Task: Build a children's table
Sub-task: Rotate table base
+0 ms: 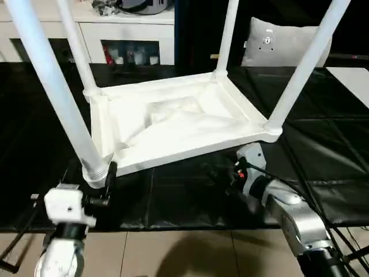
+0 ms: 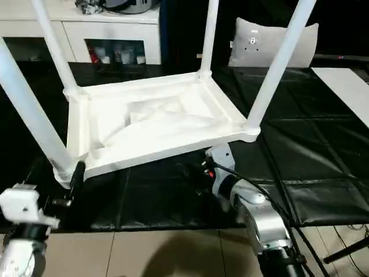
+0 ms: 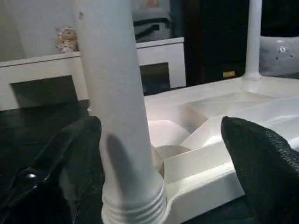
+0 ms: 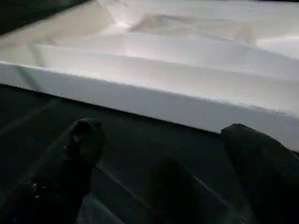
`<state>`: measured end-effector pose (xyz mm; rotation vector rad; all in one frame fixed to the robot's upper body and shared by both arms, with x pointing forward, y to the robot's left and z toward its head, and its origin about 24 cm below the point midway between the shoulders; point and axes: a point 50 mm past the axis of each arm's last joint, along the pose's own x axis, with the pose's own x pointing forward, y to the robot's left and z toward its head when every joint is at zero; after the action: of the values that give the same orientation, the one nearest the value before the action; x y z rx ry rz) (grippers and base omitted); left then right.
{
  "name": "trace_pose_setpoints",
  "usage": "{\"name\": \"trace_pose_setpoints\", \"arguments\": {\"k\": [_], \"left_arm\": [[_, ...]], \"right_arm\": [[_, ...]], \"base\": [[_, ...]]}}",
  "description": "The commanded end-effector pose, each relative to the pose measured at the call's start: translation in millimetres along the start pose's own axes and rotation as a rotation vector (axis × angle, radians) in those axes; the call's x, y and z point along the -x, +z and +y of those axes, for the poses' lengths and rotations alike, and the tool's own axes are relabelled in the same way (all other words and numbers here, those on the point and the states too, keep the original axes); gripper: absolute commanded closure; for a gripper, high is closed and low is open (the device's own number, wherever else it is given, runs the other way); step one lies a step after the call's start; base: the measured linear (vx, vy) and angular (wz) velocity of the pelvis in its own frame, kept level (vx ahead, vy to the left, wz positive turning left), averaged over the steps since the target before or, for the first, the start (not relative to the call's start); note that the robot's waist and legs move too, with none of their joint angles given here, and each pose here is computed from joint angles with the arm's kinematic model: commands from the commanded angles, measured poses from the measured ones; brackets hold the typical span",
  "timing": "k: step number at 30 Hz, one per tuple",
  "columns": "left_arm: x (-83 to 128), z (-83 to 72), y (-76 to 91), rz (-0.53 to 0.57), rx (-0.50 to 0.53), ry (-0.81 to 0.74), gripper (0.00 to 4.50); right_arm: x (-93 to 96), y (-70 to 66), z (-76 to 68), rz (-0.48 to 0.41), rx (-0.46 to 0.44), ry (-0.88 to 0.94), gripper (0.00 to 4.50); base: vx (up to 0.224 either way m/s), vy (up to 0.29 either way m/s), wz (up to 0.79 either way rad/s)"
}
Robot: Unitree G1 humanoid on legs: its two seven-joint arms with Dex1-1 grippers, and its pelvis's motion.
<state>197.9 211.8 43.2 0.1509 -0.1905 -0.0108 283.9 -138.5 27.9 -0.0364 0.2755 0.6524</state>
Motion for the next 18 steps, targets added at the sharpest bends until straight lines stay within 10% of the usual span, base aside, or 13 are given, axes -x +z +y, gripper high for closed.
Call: {"name": "trace_pose_setpoints", "arguments": {"k": [1,9,18], "left_arm": [[-29.5,21.0,2.9,0.018,0.006,0.023,0.04],[-69.5,50.9,8.1,0.018,0.042,0.038,0.04],[-75.6,28.8,12.6,0.045,0.182,-0.331,0.04]], "right_arm": [[-1.7,-1.7,-8.2,0.033,0.008,-0.058,0.0],[-5.2,1.8,-10.5,0.026,0.011,-0.08,0.0],[-12.1,-0.4,-18.0,0.061,0.007,-0.103,0.0]], "base": [[0.0,0.0,0.0],[0.0,0.0,0.0],[0.0,0.0,0.0]]}}
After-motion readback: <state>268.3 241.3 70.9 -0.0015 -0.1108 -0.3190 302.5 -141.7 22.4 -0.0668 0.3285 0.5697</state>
